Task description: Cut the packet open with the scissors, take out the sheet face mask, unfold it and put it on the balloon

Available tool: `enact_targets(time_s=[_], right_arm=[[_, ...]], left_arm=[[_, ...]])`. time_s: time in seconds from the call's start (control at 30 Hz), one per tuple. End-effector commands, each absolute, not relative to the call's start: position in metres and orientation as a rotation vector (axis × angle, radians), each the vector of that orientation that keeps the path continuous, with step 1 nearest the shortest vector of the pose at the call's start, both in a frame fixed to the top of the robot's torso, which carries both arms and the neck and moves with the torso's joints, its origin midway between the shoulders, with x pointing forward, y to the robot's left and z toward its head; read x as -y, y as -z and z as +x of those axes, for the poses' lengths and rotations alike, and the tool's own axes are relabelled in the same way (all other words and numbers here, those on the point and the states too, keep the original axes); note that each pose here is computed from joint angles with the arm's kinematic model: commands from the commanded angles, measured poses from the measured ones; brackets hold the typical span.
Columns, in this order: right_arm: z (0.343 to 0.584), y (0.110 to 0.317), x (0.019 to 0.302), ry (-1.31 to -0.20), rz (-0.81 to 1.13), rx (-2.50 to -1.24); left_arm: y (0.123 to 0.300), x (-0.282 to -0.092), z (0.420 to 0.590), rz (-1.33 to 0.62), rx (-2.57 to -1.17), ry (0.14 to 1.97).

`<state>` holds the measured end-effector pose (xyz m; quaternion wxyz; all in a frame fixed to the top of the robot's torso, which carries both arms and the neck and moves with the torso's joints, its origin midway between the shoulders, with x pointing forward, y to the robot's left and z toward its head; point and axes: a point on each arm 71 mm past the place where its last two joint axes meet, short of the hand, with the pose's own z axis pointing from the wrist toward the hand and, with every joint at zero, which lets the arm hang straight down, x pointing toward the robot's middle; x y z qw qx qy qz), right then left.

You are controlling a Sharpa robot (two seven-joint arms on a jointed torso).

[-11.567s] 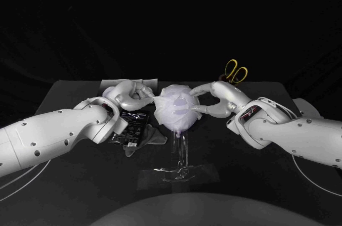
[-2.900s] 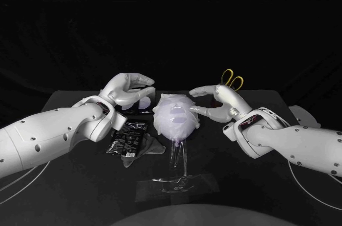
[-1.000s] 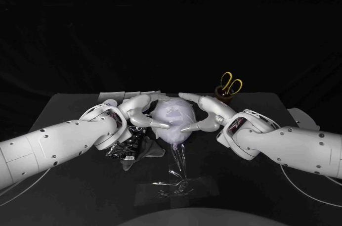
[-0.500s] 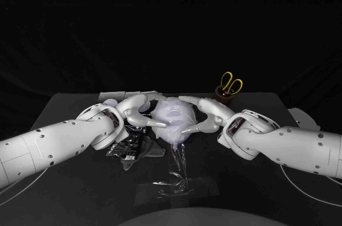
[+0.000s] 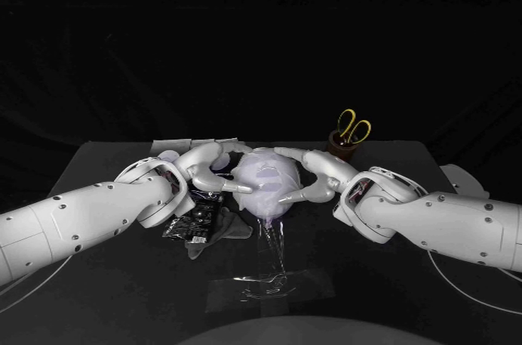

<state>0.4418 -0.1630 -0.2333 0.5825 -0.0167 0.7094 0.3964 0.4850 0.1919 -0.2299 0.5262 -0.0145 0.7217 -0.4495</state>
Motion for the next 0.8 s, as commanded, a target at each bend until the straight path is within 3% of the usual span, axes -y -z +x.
enact_targets(time_s=[0.03,0.8], right_arm=[[0.4403,0.2361,0.1622,-0.916,-0.063,-1.681],[0.4390,0.2361,0.1645,-0.908,-0.063,-1.685]], left_arm=[[0.2336,-0.1918,0.4853,-0.040,-1.783,1.057],[0.2429,-0.2010,0.4922,-0.072,-1.858,0.944]])
